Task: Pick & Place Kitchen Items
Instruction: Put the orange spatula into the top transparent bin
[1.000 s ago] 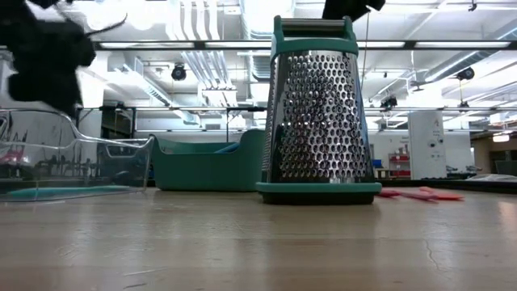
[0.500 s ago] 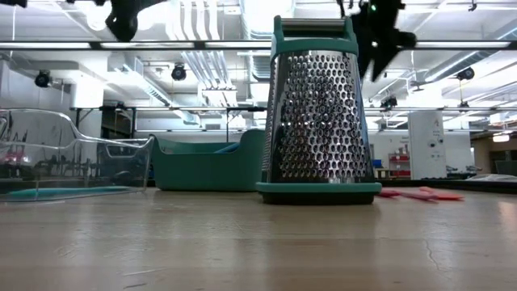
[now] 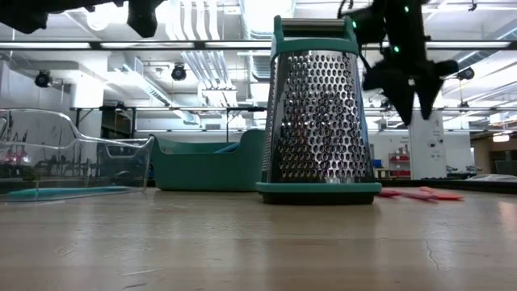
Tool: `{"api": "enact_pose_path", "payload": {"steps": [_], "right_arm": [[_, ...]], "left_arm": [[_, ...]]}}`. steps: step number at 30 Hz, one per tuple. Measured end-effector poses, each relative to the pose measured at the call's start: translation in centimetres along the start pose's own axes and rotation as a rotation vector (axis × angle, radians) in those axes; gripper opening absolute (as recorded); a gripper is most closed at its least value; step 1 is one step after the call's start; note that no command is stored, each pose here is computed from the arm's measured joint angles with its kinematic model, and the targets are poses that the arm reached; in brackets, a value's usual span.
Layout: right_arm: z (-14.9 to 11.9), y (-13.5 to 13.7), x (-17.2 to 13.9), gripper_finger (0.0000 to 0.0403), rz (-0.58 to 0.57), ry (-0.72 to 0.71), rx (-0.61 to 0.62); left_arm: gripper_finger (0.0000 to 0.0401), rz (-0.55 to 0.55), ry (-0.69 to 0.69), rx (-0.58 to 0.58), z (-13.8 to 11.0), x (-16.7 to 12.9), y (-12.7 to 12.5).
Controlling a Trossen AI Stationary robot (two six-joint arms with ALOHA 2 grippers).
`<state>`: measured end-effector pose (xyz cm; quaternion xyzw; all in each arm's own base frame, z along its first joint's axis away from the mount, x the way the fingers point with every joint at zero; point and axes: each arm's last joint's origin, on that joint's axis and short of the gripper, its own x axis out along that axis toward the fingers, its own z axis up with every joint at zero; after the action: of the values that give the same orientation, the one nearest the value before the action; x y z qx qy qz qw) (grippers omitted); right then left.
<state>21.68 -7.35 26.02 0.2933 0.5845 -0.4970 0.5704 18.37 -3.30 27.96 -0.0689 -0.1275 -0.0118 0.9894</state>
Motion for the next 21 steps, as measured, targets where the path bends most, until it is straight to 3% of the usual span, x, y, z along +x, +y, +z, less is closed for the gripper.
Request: {"api": "enact_pose_path", "payload": {"steps": [4,11,17,21], "right_arm": [[-0.9,0.2,2.4,0.0237,0.001,0.079,0.052],[-1.5,1.5,5.5,0.0224,0.177,0.154,0.090],[-2.3,1.3,7.0,0.0234,0.138,0.211,0.161],[-2.8,1.5,8.4,0.0248,0.176,0.240,0.185]], "left_arm": [[0.0193,-0.005,-0.085,0.038,0.3,0.8,-0.2],[0.0193,-0.071,-0.090,0.046,0.6,1.6,-0.6],[0.0193,-0.123,-0.106,0.042,1.0,1.4,-0.7],[0.0193,-0.135,-0.113,0.053,1.1,1.3,-0.7]]}}
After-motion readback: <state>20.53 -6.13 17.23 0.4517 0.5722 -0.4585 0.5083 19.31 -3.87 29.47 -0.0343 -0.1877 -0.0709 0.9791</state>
